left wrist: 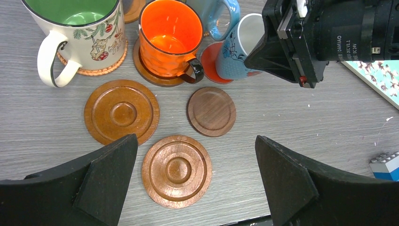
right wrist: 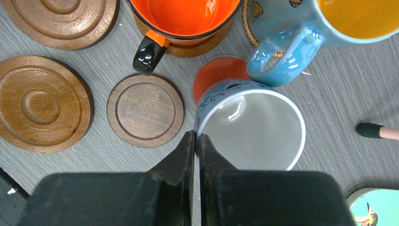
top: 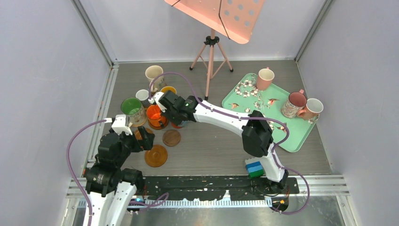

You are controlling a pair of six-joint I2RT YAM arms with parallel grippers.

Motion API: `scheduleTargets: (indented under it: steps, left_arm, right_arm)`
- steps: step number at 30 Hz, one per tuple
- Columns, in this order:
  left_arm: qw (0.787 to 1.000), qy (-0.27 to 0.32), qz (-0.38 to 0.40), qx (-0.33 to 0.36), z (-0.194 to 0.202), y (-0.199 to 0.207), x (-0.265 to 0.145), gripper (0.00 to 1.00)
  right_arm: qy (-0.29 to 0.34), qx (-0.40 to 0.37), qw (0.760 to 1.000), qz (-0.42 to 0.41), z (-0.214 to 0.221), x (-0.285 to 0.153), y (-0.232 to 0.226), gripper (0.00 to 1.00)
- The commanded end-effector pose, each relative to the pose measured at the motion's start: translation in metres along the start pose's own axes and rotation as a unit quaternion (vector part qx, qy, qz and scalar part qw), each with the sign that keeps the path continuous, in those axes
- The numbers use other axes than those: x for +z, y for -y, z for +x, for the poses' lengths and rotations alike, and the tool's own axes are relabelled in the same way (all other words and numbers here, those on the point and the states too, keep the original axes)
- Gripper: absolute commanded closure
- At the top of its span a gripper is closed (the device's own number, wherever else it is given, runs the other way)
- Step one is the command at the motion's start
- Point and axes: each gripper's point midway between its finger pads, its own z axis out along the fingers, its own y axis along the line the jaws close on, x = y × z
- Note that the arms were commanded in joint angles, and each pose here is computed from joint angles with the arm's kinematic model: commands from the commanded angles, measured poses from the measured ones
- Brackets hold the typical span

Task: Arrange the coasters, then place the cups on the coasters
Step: Place the cup on the coaster.

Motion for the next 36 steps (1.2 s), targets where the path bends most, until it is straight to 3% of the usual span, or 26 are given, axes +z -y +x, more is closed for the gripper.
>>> scheduleTargets:
  steps: [1,36]
  left_arm:
    - [1.000,0.029,0.000,0.006,-0.016,0.002,-0.007,0.01]
    - [1.000,0.028,0.001,0.006,-0.016,0.002,-0.007,0.01]
  right_arm:
    - [0.060,0.002,0.998,0.017,-0.041,-0.015,0.010,0.94]
    - [0.057,-0.010,0.998,0.035,-0.051,-0.008,0.023,0.95]
